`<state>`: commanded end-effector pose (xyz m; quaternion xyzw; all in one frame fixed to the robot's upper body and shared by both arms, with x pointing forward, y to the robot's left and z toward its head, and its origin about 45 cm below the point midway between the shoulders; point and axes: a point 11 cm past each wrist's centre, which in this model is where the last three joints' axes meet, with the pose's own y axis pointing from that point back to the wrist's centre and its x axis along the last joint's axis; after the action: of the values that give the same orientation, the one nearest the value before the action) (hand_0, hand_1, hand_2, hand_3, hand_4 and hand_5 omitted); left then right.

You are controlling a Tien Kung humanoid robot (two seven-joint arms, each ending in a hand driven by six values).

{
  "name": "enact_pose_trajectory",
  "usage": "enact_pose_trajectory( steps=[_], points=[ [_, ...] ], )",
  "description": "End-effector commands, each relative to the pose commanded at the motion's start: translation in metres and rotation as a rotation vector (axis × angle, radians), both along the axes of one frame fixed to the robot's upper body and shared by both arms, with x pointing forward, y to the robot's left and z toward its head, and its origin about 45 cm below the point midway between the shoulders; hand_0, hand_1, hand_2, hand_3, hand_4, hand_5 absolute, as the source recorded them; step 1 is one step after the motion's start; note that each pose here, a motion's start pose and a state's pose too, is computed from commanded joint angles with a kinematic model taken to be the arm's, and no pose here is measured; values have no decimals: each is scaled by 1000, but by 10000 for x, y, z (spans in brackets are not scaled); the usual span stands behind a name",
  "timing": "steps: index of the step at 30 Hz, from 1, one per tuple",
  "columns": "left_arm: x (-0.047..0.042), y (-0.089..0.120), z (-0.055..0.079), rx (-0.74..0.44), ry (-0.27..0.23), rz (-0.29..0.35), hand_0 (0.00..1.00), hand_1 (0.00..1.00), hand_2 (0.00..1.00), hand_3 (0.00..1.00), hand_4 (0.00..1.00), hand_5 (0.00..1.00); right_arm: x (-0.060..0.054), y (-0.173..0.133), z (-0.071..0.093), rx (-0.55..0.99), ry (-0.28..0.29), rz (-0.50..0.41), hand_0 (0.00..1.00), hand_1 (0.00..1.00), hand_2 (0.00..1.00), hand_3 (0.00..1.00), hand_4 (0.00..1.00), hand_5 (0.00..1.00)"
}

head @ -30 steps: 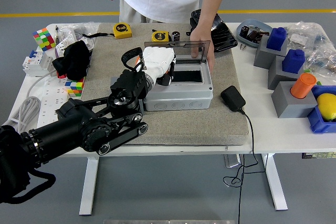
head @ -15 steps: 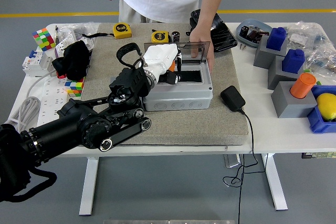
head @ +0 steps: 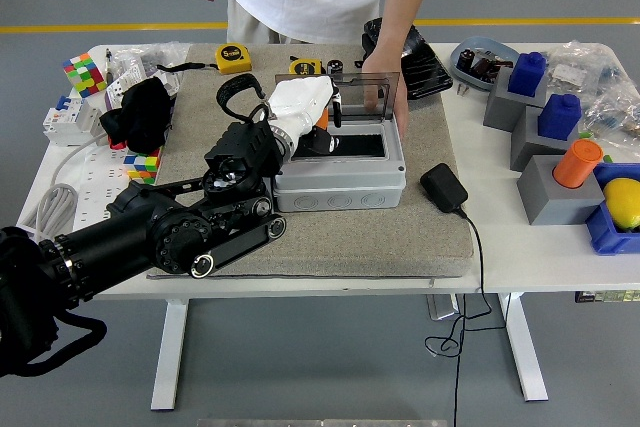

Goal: Fetch the battery,place it into the box,close the lid of the box

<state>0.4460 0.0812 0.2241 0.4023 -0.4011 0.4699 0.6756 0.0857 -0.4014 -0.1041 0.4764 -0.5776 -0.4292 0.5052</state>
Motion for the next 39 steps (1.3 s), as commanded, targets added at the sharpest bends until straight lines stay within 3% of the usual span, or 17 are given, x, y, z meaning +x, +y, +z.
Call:
enact_pose_trajectory(
  steps=[11, 12, 17, 18, 23, 24, 32, 39],
  points=[
    [-29, -76, 45, -25, -8, -26, 253, 222, 247, 394, 831, 2, 9, 6, 0, 0, -1, 4, 675, 717, 710, 686, 998, 691],
    [-35, -81, 38, -28, -6, -31, 323, 344, 349, 433, 855, 2, 9, 5, 0, 0, -1, 4, 675, 717, 710, 685, 998, 692],
    [-53, -116, 43, -57, -8, -52, 323, 344, 349, 433, 855, 2, 9, 3, 1, 0, -1, 4, 675, 717, 710, 685, 998, 692],
    [-55, -123, 51, -65, -10, -56, 544, 660, 640, 692, 998, 92, 11, 2, 2, 0, -1, 5, 675, 717, 710, 685, 998, 693],
    [-67, -148, 68, -91, -12, -68, 544, 660, 640, 692, 998, 92, 9, 5, 0, 0, -1, 5, 675, 717, 710, 685, 998, 693],
    [-69, -149, 64, -92, -11, -69, 601, 706, 690, 744, 998, 193, 8, 6, 0, 0, -1, 5, 674, 717, 710, 685, 998, 693],
    [-83, -165, 69, -106, -8, -76, 597, 700, 682, 746, 998, 224, 11, 2, 1, 1, -4, -4, 675, 717, 710, 685, 998, 694],
    [-151, -270, 238, -192, -35, -109, 556, 680, 658, 744, 998, 241, 1, 7, -3, 3, -4, -8, 675, 717, 710, 685, 998, 694]
  ],
)
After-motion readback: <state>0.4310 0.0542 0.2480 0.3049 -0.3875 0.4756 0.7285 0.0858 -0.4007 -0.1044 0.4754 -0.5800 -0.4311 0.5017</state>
